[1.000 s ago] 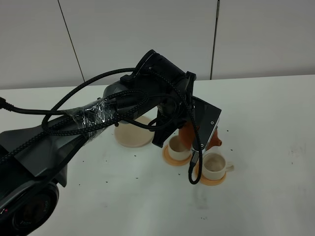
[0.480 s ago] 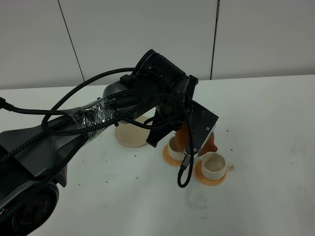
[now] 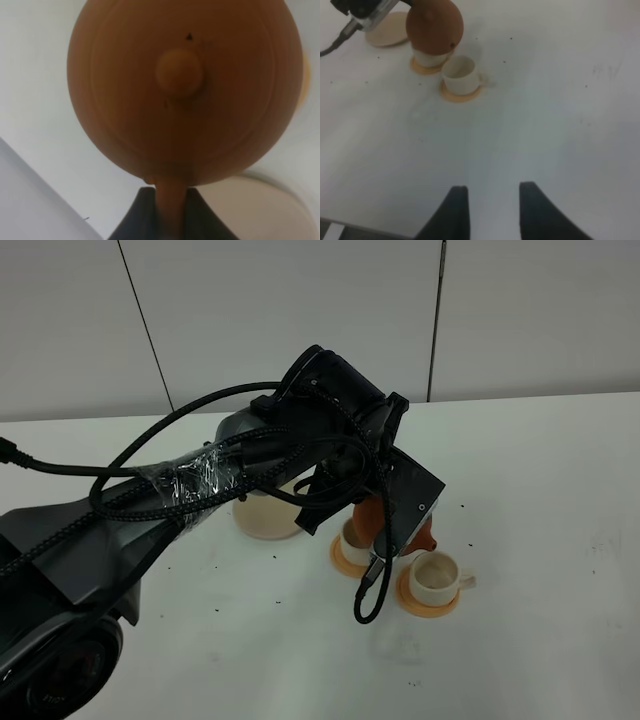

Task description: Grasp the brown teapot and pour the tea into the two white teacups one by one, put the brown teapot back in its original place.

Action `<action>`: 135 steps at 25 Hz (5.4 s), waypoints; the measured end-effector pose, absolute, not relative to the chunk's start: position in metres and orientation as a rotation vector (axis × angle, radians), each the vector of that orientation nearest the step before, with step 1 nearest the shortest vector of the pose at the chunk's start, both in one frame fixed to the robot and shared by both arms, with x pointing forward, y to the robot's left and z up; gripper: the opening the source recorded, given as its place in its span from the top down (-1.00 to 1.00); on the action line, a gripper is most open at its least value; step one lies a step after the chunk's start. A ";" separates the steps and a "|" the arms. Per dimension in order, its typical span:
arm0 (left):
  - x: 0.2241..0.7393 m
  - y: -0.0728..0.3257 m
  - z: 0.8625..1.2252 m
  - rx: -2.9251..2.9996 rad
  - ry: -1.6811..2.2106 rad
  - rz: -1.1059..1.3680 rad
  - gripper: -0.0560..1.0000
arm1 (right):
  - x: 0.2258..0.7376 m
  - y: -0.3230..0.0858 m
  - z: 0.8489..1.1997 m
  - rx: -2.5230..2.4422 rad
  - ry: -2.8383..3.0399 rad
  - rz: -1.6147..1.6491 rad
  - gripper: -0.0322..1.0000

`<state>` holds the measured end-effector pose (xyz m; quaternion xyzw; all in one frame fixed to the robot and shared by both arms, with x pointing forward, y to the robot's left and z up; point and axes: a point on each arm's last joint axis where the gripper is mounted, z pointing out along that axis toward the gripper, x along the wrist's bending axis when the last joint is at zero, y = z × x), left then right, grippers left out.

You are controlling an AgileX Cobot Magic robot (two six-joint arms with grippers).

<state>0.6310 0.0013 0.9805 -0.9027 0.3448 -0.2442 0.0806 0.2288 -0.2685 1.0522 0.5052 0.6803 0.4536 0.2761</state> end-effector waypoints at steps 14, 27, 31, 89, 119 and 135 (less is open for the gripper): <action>0.633 0.001 0.983 -2.677 1.043 -0.771 0.58 | 0.229 -0.269 1.052 1.357 1.828 1.219 0.47; 0.631 0.002 0.994 -2.648 1.084 -0.798 0.58 | 0.229 -0.269 1.052 1.357 1.828 1.219 0.47; 0.631 0.002 0.994 -2.642 1.094 -0.797 0.58 | 0.229 -0.269 1.052 1.357 1.828 1.219 0.47; 0.625 -0.012 0.984 -2.440 1.312 -0.767 0.58 | 0.229 -0.269 1.052 1.357 1.828 1.219 0.47; 0.628 -0.013 0.986 -2.403 1.325 -0.808 0.58 | 0.229 -0.269 1.052 1.357 1.828 1.219 0.47; 0.629 -0.014 0.988 -2.379 1.336 -0.843 0.58 | 0.229 -0.269 1.052 1.357 1.828 1.219 0.47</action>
